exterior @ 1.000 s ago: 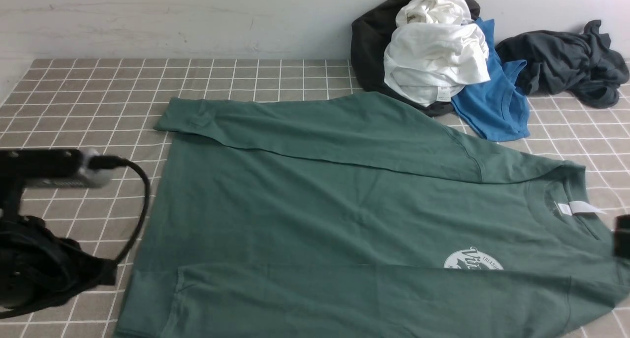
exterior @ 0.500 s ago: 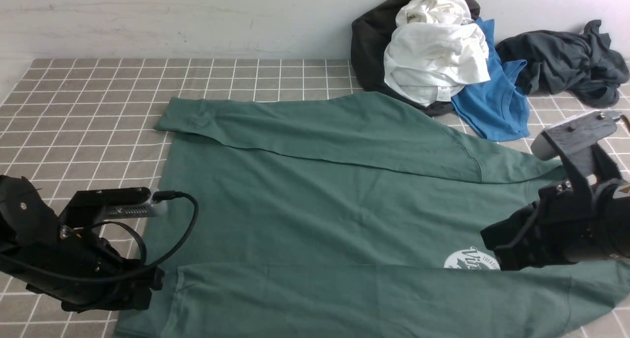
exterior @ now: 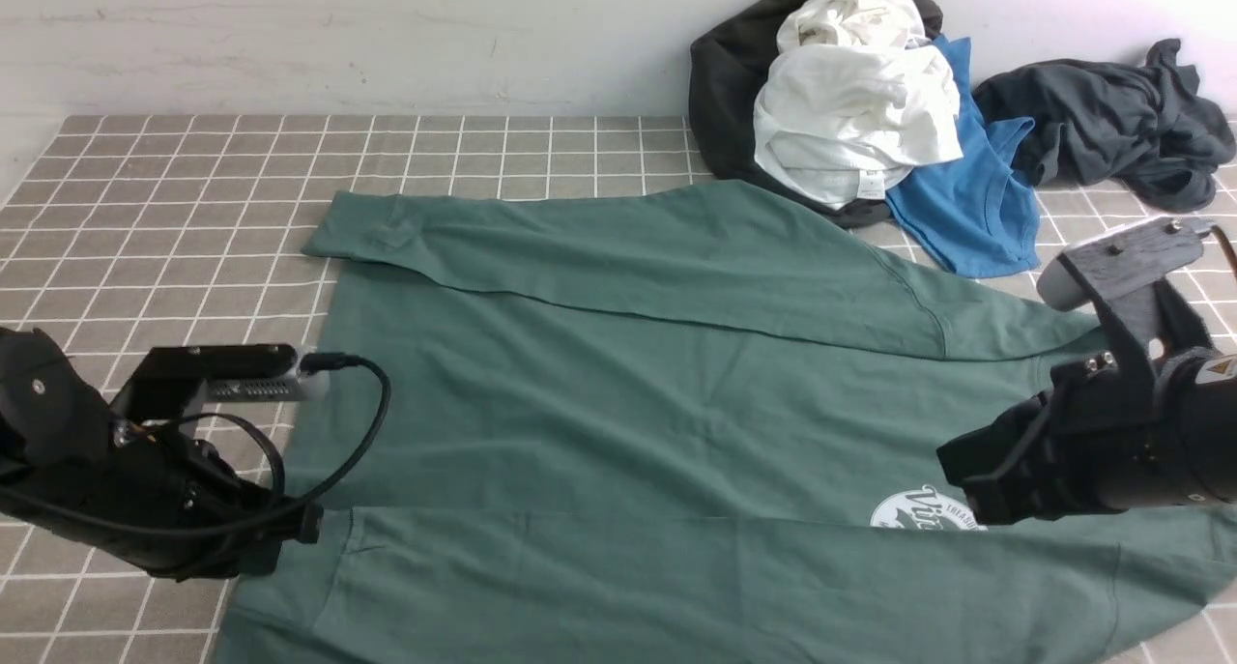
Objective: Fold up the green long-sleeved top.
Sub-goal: Use the left arm to clamp the cuff closest to it
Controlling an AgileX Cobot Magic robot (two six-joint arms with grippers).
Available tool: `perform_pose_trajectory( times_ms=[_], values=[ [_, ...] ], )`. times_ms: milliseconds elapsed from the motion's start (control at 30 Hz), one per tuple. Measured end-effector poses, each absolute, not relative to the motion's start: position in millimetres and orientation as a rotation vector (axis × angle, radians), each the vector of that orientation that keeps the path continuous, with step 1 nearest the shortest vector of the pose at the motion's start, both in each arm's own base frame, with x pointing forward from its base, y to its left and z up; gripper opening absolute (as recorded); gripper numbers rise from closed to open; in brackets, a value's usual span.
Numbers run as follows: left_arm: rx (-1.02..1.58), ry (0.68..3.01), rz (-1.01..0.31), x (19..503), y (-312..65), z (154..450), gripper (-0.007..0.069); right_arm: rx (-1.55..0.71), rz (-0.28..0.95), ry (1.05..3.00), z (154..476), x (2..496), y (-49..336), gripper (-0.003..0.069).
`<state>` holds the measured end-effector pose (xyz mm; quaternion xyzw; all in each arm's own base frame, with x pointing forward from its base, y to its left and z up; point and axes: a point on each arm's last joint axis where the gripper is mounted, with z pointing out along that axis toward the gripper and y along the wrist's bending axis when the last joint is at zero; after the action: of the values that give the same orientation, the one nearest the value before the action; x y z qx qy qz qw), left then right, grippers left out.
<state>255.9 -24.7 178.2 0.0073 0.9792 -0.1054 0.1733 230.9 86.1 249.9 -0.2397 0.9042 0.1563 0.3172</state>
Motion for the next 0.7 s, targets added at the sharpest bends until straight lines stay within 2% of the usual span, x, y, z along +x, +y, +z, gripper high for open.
perform_pose_trajectory(
  times_ms=[167,367,500,567,700],
  values=[
    [0.079,2.835,-0.344,257.8,-27.9,191.6,0.0016,-0.640,0.408,2.377,249.9,230.9,86.1,-0.0010],
    [0.114,2.935,-0.344,257.8,-27.6,178.1,0.0036,-0.642,0.408,2.376,249.9,231.0,86.1,-0.0010],
    [0.111,2.983,-0.345,259.6,-27.4,170.0,0.0122,-0.640,0.410,2.375,250.0,231.0,86.2,-0.0010],
    [0.113,2.977,-0.346,262.4,-27.6,172.3,0.0179,-0.640,0.410,2.375,250.0,231.0,86.2,-0.0010],
    [0.093,2.934,-0.341,272.4,-27.7,181.9,0.0246,-0.640,0.410,2.375,250.0,231.0,86.2,-0.0010]
  ],
)
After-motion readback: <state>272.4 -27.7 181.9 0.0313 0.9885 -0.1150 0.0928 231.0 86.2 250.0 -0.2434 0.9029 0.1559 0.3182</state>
